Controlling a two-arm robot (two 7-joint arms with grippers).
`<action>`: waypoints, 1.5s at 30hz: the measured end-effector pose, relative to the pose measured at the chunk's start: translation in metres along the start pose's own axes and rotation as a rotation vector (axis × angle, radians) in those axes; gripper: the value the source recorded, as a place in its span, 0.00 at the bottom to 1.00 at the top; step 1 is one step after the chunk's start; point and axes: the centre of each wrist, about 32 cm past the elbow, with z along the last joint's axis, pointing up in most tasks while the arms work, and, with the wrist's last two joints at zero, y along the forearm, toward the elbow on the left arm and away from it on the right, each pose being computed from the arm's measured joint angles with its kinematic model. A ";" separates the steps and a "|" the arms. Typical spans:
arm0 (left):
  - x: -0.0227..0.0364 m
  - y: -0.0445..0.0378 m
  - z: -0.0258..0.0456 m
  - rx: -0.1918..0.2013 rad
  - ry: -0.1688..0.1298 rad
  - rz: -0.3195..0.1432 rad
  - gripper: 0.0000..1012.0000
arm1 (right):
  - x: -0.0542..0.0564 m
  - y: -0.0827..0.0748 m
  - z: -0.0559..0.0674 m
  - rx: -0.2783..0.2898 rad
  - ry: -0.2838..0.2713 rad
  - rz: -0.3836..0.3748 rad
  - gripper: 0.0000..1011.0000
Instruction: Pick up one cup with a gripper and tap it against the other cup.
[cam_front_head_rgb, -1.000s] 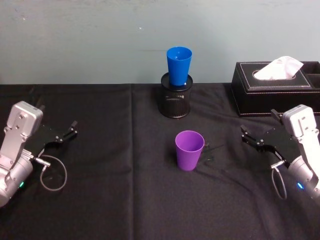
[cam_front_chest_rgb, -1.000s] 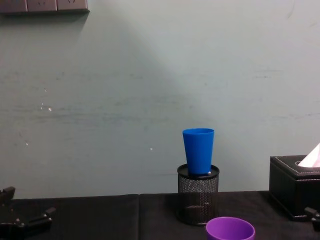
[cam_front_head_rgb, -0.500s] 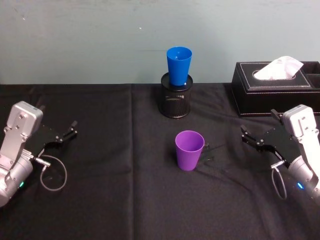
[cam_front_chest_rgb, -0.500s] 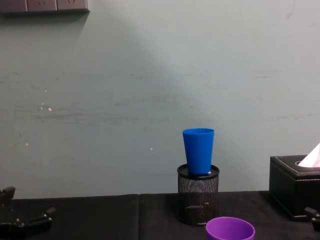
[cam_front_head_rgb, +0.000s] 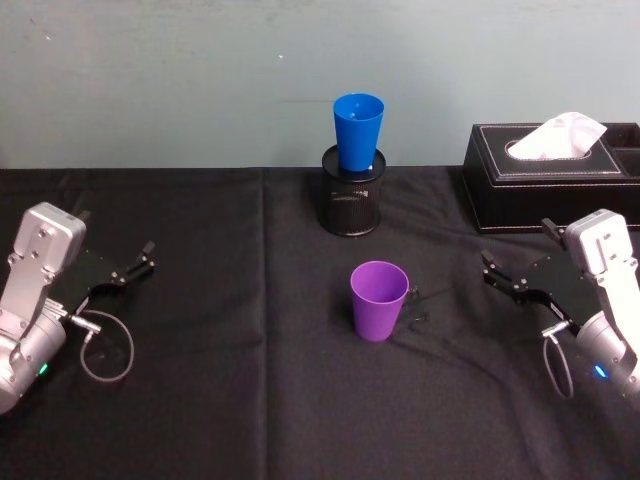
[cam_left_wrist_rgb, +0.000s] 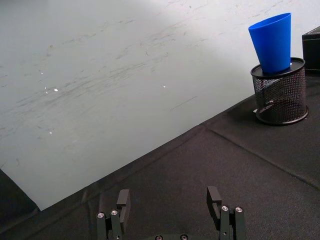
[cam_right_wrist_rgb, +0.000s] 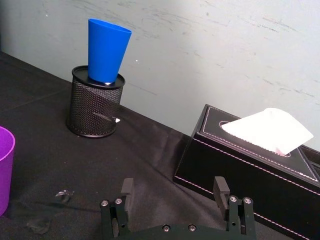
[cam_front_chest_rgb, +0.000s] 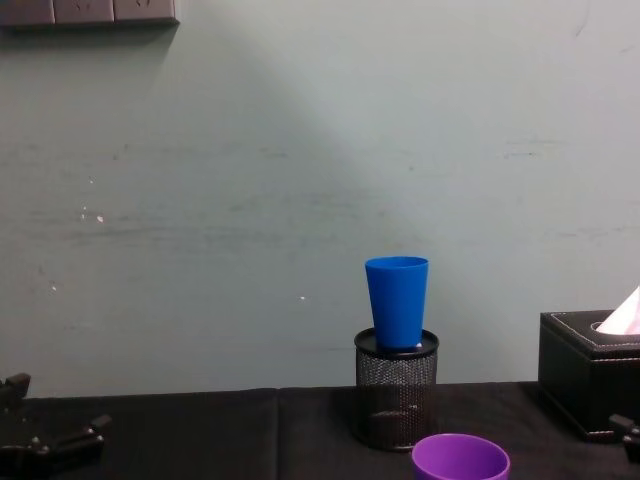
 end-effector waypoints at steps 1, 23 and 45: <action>0.0000 0.0000 0.0000 0.000 0.000 0.000 0.99 | 0.000 0.000 0.000 0.000 0.000 0.000 0.99; 0.0000 0.0000 0.0000 0.000 0.000 0.000 0.99 | -0.001 -0.003 0.003 0.056 0.032 0.013 0.99; 0.0000 0.0000 0.0000 0.000 0.000 0.000 0.99 | -0.008 -0.053 -0.014 0.179 0.176 0.421 0.99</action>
